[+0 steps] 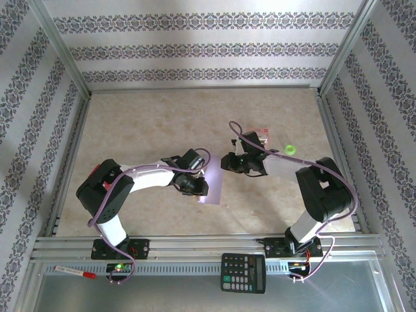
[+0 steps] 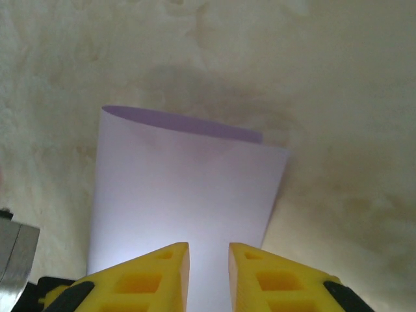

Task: Fold a paper plane with a square sheet of paper (pick it up from the middle)
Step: First fold in half a square sheet of paper at the center of the table.

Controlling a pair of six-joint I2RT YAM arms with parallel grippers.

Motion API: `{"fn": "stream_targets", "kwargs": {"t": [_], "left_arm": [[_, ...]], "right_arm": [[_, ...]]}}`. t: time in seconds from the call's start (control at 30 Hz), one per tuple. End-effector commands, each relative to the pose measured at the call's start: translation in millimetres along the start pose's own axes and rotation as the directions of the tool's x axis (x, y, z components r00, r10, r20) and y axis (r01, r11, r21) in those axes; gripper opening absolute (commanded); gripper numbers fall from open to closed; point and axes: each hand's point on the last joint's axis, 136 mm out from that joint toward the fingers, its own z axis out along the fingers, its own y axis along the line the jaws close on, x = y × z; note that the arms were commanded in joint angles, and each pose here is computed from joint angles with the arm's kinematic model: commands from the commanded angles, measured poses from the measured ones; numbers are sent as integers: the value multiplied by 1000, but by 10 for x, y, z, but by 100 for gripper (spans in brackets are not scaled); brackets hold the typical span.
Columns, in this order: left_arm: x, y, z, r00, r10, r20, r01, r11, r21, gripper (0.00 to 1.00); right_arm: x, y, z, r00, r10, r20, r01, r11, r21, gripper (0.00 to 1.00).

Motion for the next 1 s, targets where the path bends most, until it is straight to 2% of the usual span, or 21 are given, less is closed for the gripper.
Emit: {"fn": "stream_targets", "kwargs": {"t": [0.0,0.2,0.43,0.97], "left_arm": [[162,96,110,996,-43,-76,42,999,-11,22],[169,113,103,996,-50,-76,50,999,-8,22],[133,110,74,997,-51,-65,51,999,-1,28],[-197,119,-143,998,-64,23,63,998,12,60]], "right_arm": [[-126,80,117,999,-34,4,34,999,-21,22],[-123,-41,333,999,-22,-37,22,1000,2,20],[-19,-126,418,998,-8,-69,10,1000,24,19],[218,-336,434,994,0,-109,9,996,87,17]]}}
